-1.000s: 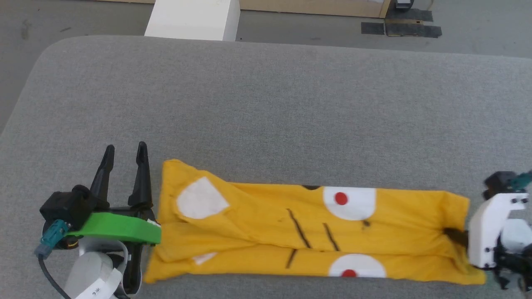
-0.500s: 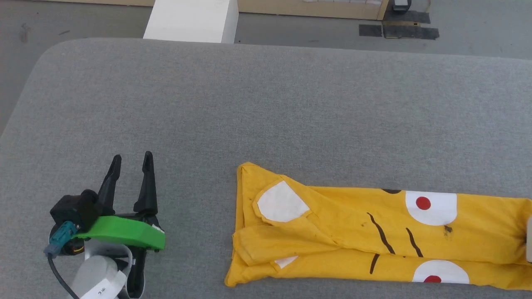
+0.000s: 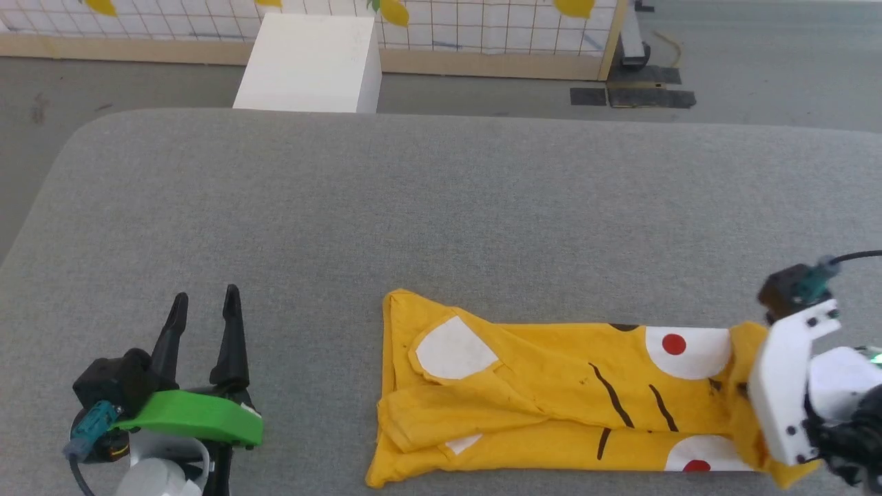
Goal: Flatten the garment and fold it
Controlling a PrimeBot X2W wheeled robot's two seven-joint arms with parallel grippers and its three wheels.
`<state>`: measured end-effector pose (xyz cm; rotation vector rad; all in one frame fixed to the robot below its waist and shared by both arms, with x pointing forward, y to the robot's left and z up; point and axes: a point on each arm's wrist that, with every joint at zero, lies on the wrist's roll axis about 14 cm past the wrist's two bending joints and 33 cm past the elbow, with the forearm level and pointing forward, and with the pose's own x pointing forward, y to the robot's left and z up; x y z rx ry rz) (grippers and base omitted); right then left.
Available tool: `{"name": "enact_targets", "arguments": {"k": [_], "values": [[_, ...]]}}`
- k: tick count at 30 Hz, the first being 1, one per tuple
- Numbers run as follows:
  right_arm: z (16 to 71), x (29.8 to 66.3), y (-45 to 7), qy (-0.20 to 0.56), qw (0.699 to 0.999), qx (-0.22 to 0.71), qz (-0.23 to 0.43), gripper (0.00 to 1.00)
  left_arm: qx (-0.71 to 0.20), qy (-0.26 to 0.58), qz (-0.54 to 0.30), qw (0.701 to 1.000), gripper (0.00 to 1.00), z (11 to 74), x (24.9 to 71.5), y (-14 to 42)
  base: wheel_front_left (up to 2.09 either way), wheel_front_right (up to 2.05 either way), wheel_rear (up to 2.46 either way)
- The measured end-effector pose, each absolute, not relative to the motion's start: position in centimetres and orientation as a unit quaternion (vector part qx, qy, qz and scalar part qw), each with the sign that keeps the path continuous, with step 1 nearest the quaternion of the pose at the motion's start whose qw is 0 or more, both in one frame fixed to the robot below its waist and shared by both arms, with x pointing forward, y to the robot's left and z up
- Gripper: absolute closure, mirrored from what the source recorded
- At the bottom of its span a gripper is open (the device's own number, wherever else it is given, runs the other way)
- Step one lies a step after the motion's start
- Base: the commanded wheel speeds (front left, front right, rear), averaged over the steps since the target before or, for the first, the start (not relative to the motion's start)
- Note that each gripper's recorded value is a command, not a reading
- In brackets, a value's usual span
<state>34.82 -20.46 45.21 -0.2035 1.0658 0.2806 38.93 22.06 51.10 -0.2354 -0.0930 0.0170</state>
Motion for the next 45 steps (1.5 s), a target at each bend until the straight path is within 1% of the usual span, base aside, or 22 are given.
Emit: {"name": "enact_targets", "arguments": {"k": [5, 9, 17, 22, 25, 29, 34, 35, 36, 37, 40, 45], "values": [[45.3, 34.5, -14.4, 0.481, 0.843, -0.097, 0.222, 1.00, -0.121, -0.044, 0.008, 0.992, 0.00, 51.1, 38.6, 22.0, 0.00, 0.00, 0.00], [45.1, 34.9, -8.7, 0.455, 0.836, -0.085, 0.295, 1.00, -0.121, -0.040, 0.015, 0.992, 0.00, 50.8, 38.1, 22.4, 0.00, 0.00, 0.00], [44.3, 36.1, 0.2, 0.424, 0.816, -0.062, 0.387, 1.00, -0.121, -0.024, 0.034, 0.992, 0.00, 49.8, 37.2, 23.4, 0.00, 0.00, 0.00], [43.3, 36.1, 4.1, 0.424, 0.797, -0.053, 0.426, 1.00, -0.123, -0.010, 0.048, 0.991, 0.00, 48.8, 36.7, 24.0, 0.00, 0.00, 0.00], [42.6, 36.2, 5.6, 0.424, 0.791, -0.048, 0.438, 1.00, -0.124, -0.002, 0.056, 0.991, 0.00, 48.2, 36.5, 24.3, 0.00, 0.00, 0.00], [41.5, 36.7, 6.8, 0.425, 0.789, -0.041, 0.442, 1.00, -0.126, 0.007, 0.062, 0.990, 0.00, 47.6, 36.4, 24.5, 0.00, 0.00, 0.00], [39.2, 37.2, 6.8, 0.442, 0.786, -0.053, 0.430, 1.00, -0.126, 0.014, 0.067, 0.990, 0.00, 47.0, 36.5, 24.7, 0.00, 0.00, 0.00], [39.1, 37.3, 6.9, 0.441, 0.786, -0.052, 0.430, 0.96, -0.127, 0.015, 0.067, 0.990, 0.00, 47.0, 36.5, 24.7, 0.00, 0.00, 0.00], [39.1, 37.3, 7.1, 0.436, 0.788, -0.052, 0.432, 0.23, -0.127, 0.016, 0.066, 0.990, 0.00, 46.9, 36.5, 24.7, 0.00, 0.00, 0.00], [39.2, 37.3, 7.3, 0.433, 0.789, -0.051, 0.434, 0.00, -0.128, 0.016, 0.065, 0.990, 0.00, 46.9, 36.5, 24.6, 0.00, 0.00, 0.00], [40.4, 37.1, 8.3, 0.413, 0.791, -0.037, 0.450, 0.00, -0.129, 0.017, 0.061, 0.990, 0.00, 46.8, 36.6, 24.4, 0.00, 0.00, 0.00], [45.0, 36.8, 10.8, 0.348, 0.797, -0.013, 0.493, 0.00, -0.129, 0.009, 0.050, 0.990, 0.00, 47.4, 36.7, 23.9, 0.00, 0.00, 0.00]]}}
